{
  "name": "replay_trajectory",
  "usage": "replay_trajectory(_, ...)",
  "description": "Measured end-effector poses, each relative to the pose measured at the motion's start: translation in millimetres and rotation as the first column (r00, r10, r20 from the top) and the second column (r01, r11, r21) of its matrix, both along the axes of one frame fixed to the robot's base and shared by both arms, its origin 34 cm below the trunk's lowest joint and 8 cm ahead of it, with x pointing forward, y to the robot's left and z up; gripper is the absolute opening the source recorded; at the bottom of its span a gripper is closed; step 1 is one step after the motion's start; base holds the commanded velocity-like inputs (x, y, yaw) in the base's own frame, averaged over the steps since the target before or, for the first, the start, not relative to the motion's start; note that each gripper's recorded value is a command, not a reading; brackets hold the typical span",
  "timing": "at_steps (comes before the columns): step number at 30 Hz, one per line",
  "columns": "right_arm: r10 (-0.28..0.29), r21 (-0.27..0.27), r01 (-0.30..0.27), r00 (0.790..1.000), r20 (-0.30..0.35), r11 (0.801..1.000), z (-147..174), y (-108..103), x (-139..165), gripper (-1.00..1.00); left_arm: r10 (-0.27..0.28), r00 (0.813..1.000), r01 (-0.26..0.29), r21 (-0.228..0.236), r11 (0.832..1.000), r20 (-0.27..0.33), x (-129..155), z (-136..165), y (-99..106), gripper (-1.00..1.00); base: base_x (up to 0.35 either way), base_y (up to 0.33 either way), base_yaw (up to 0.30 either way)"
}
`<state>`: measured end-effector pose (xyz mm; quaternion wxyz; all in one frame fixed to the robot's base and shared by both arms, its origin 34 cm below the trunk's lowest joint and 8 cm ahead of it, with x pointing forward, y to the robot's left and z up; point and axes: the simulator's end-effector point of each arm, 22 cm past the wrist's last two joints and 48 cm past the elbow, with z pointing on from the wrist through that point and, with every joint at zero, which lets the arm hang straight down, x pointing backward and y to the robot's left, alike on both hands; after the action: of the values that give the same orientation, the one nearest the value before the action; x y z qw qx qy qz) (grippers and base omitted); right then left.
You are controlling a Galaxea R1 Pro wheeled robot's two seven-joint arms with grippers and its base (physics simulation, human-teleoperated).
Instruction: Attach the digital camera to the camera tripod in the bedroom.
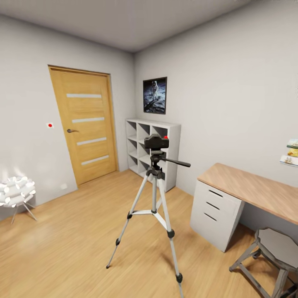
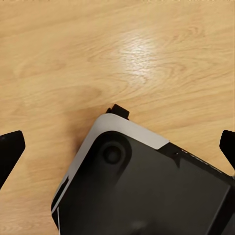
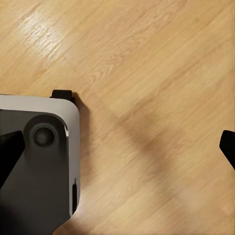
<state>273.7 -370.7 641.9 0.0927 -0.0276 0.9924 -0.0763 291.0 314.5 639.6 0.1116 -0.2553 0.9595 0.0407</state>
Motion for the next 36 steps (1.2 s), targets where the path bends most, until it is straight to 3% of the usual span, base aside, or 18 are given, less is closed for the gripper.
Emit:
replay_trajectory(15, 0.008, 0.025, -0.009, 1.000, 0.029, 1.000, 2, 17, 10, 1.00, 0.000, 1.000, 0.000, 0.000, 1.000, 0.024, 9, 4, 0, 1.00, 0.000, 0.000, 0.000)
replay_trajectory(36, 0.012, 0.035, -0.014, 0.998, 0.064, 0.999, 7, 20, 20, 1.00, 0.000, 0.998, 0.000, 0.000, 1.000, 0.058, 21, 11, 0, 1.00, 0.000, 0.000, 0.000)
